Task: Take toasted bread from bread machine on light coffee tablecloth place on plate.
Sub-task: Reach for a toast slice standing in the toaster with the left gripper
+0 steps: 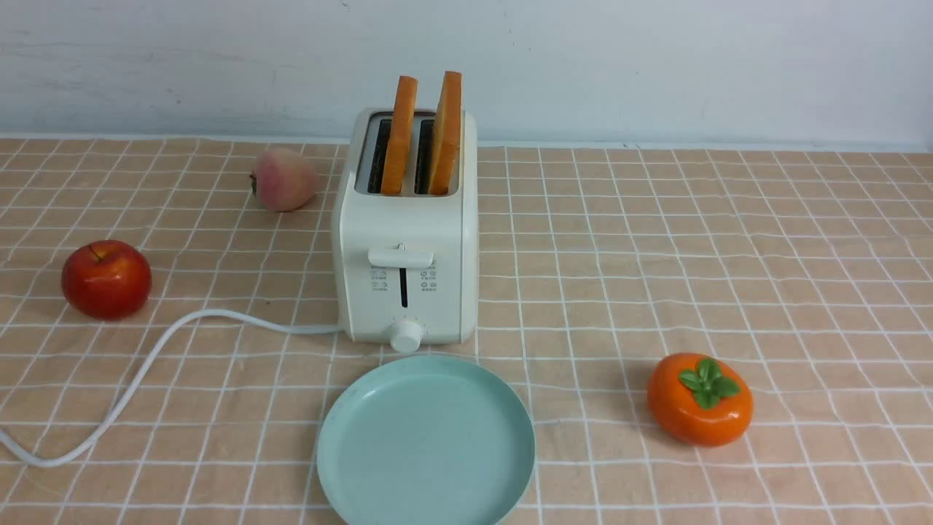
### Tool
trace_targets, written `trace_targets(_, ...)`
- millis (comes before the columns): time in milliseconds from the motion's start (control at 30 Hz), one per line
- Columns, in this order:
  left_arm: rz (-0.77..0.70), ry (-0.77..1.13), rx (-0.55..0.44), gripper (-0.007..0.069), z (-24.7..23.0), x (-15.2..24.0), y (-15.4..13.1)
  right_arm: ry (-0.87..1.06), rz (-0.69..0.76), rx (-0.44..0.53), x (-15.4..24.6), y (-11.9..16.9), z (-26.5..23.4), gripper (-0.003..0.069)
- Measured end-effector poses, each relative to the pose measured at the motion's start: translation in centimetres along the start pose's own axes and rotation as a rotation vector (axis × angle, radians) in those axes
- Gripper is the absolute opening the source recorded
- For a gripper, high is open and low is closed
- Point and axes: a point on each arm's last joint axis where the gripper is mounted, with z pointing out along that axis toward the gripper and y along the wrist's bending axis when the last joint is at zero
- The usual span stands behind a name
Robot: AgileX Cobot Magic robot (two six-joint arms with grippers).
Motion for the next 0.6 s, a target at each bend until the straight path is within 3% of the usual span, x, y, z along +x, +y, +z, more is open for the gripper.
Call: trace_targets(600, 0.02, -0.015, -0.005, 0.0238, 0.0, -0.14, 0.04, 0.0, 0.004, 0.0, 0.0, 0.0, 0.0, 0.024)
